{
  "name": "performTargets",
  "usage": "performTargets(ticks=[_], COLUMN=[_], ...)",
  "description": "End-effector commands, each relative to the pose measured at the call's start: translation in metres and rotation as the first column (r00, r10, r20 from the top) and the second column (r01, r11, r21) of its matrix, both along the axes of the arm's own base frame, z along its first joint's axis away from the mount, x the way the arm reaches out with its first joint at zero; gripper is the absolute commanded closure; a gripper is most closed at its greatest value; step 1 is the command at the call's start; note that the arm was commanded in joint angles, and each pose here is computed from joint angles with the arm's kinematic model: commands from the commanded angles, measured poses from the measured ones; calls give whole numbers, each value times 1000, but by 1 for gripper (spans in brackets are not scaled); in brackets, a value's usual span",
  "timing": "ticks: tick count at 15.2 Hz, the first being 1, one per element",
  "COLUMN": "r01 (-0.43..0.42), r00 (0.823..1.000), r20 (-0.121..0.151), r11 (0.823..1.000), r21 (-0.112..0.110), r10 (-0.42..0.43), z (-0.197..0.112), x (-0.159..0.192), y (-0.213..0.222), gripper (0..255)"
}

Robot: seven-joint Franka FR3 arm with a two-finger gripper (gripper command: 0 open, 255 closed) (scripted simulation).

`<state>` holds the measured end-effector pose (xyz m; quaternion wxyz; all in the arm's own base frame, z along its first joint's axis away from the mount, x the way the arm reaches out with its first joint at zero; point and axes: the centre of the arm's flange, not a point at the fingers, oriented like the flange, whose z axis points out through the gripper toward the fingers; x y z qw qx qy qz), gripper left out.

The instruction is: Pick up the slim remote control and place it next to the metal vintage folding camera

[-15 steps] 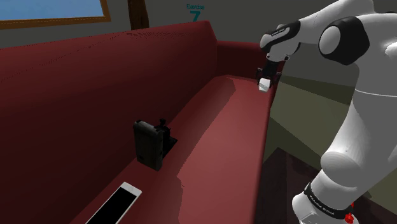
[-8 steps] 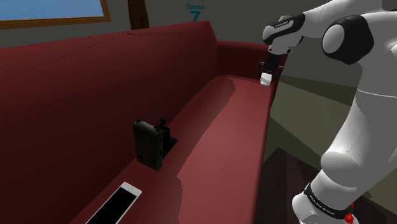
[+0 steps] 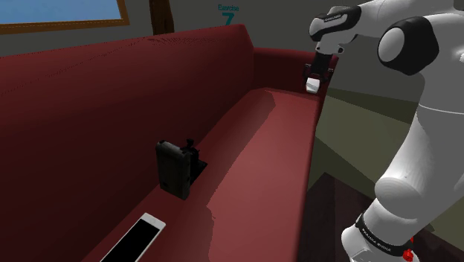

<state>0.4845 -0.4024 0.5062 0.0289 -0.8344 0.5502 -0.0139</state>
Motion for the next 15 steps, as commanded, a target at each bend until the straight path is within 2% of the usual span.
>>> performTargets(ticks=[1, 15], r01=[0, 0], r00=[1000, 1000], r20=[0, 0], r11=[1000, 1000], r21=[0, 0], r10=[0, 0], z=[11, 85], x=[-1, -1], y=[0, 0], gripper=[255, 255])
